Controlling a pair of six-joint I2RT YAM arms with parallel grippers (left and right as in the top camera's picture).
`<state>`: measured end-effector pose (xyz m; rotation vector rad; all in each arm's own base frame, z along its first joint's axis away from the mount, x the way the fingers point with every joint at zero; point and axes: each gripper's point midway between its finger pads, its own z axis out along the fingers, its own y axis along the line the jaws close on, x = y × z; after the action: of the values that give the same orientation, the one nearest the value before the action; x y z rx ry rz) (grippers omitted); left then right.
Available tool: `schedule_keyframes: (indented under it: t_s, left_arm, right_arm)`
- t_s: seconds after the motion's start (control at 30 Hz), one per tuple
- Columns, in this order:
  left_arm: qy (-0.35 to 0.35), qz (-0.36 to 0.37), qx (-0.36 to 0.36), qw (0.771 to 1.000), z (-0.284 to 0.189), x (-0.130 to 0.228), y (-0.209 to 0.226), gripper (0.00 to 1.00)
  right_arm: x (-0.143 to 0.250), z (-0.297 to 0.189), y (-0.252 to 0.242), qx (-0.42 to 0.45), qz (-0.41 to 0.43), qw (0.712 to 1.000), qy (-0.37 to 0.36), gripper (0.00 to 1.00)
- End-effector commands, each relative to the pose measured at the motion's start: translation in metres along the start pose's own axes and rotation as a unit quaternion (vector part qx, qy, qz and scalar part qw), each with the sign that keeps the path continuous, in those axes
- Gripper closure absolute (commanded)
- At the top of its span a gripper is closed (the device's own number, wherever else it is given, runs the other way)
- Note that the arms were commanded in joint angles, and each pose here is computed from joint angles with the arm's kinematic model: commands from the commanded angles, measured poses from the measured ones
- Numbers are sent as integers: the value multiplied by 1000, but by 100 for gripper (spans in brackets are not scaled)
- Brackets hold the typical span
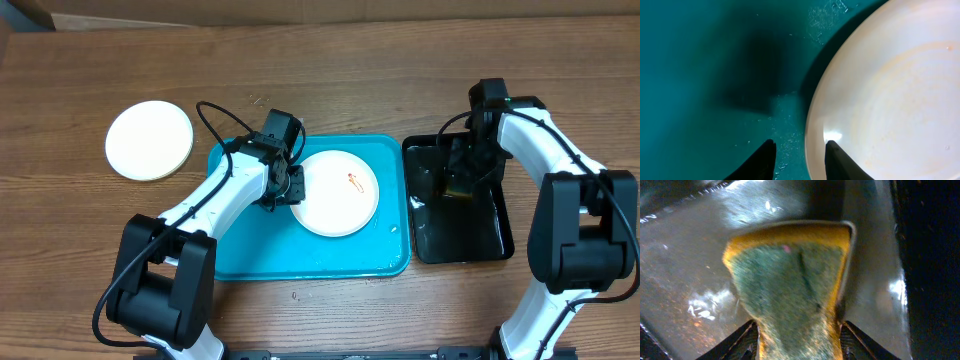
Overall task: Clean dirty plates on tray and stack at the side
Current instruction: 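Rub the sponge around the black tray bottom with the right gripper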
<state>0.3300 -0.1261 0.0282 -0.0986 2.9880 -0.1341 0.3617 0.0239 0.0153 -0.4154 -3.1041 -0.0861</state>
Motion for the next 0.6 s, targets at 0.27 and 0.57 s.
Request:
schedule_keyframes:
  t_s: [0.27, 0.57]
  left_arm:
    - [-15, -6, -6, 1000, 6, -5, 2, 69]
    - [-11, -6, -7, 1000, 11, -4, 2, 67]
  right_arm:
    - [-17, -14, 10, -16, -4, 999, -33, 68]
    - [-16, -14, 10, -16, -5, 999, -33, 62]
